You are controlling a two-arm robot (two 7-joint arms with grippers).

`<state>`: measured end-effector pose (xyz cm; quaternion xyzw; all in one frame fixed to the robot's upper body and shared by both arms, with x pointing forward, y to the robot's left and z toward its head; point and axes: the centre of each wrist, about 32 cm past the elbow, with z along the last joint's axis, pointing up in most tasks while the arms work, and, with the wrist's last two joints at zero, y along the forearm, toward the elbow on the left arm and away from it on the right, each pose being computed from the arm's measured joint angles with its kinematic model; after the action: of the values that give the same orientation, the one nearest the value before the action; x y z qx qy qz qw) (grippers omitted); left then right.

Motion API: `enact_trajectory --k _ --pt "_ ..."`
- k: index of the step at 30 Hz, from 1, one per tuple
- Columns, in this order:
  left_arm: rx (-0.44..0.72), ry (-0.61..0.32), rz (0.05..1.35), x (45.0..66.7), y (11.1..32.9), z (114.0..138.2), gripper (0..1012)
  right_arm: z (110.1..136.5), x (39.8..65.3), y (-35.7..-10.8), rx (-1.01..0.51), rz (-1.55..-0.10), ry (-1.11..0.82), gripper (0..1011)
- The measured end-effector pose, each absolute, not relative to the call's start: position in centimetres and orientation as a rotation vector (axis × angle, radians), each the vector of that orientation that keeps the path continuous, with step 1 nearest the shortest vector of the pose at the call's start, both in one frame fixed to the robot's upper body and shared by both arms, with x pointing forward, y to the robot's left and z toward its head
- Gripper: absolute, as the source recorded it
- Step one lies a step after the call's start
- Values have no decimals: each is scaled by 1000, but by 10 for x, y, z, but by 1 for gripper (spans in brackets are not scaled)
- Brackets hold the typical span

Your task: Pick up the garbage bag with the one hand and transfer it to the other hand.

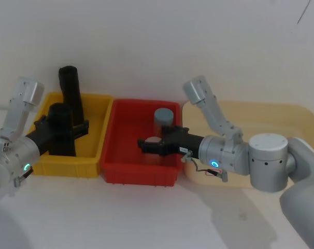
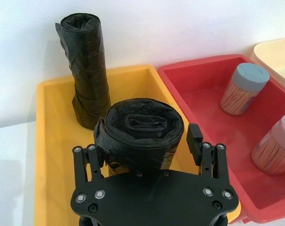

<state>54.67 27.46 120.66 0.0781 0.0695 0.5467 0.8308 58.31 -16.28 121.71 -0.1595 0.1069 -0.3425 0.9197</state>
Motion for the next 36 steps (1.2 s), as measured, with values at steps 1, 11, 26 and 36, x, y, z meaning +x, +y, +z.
enact_trajectory --k 1,11,26,36 --pt "166 147 1160 547 275 1207 1001 1217 584 -162 -334 -703 216 999" --pt "165 148 1160 547 274 1207 1002 1213 591 -160 -389 -700 190 1000" --pt "165 148 1160 547 274 1207 1002 1207 598 -162 -421 -702 193 999" --pt "165 148 1160 547 274 1207 1001 1206 600 -162 -438 -692 194 1000"
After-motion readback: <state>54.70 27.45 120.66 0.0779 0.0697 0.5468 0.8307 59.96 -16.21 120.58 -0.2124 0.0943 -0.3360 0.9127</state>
